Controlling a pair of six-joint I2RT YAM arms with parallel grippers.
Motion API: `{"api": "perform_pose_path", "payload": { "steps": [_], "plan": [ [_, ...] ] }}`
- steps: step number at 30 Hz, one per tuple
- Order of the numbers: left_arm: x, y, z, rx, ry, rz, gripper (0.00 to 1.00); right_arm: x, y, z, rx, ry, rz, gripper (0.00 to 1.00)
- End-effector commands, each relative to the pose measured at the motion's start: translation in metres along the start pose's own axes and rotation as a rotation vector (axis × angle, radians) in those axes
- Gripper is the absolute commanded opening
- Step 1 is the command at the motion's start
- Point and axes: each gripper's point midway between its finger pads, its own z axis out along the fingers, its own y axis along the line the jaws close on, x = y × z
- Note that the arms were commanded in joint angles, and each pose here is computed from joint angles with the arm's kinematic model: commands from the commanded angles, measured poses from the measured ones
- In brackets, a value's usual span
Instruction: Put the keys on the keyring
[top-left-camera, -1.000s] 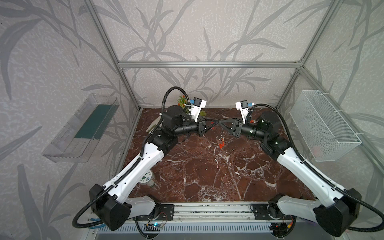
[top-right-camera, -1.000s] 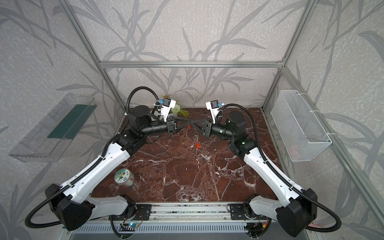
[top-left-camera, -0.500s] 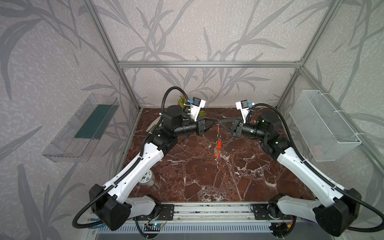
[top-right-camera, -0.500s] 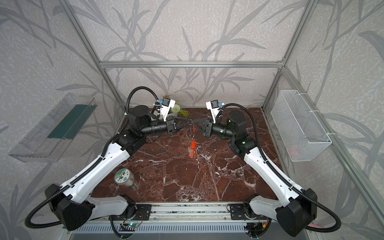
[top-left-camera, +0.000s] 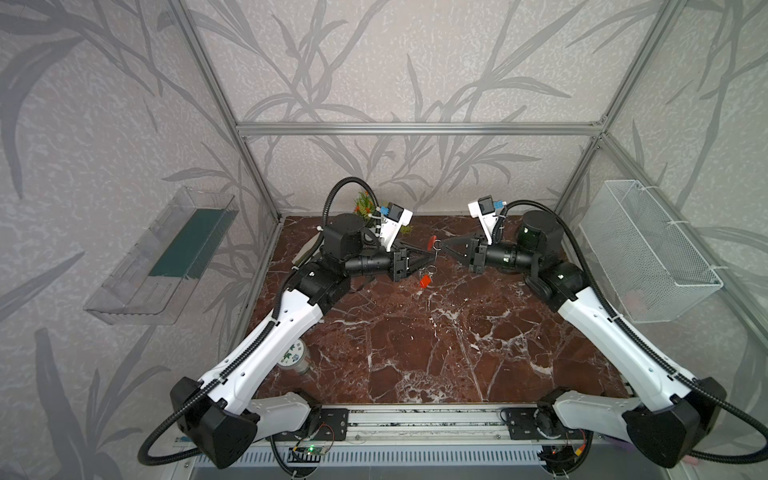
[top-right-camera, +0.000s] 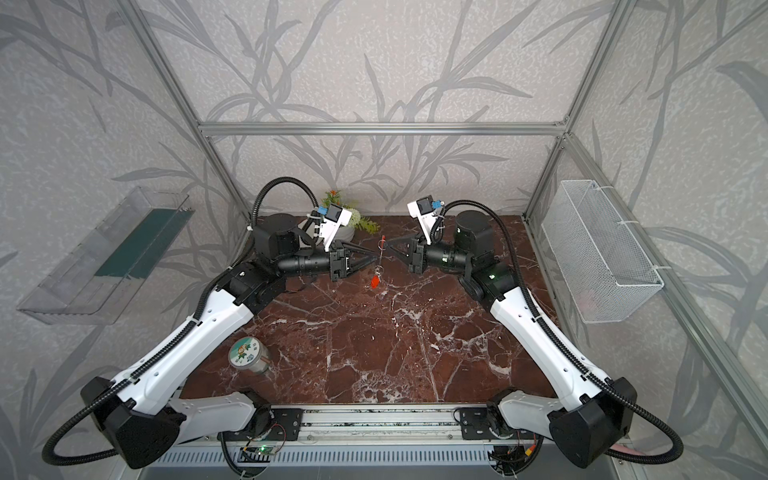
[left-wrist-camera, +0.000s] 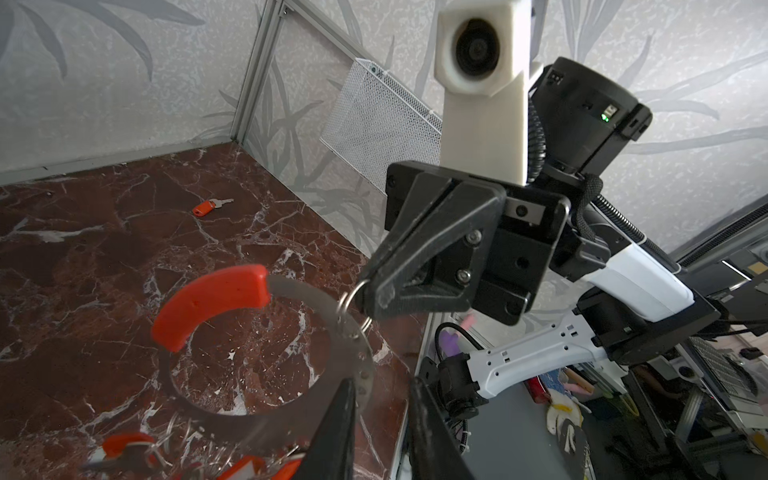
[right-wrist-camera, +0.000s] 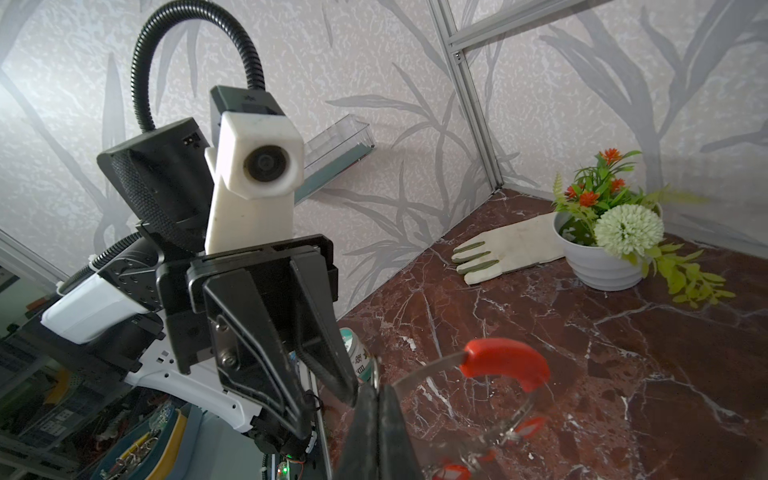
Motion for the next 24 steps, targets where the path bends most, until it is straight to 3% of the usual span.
{"api": "perform_pose_path", "payload": {
  "steps": [1,24],
  "plan": [
    [-0.004,-0.016,-0.009,0.054,0.012,0.023,0.25,0.002,0.009,-0.002,-0.037,0.053,-0.067,0.0],
    [-0.018,-0.014,0.007,0.161,0.004,-0.042,0.14,0.003,0.017,0.0,-0.093,0.069,-0.066,0.0]
  ]
}}
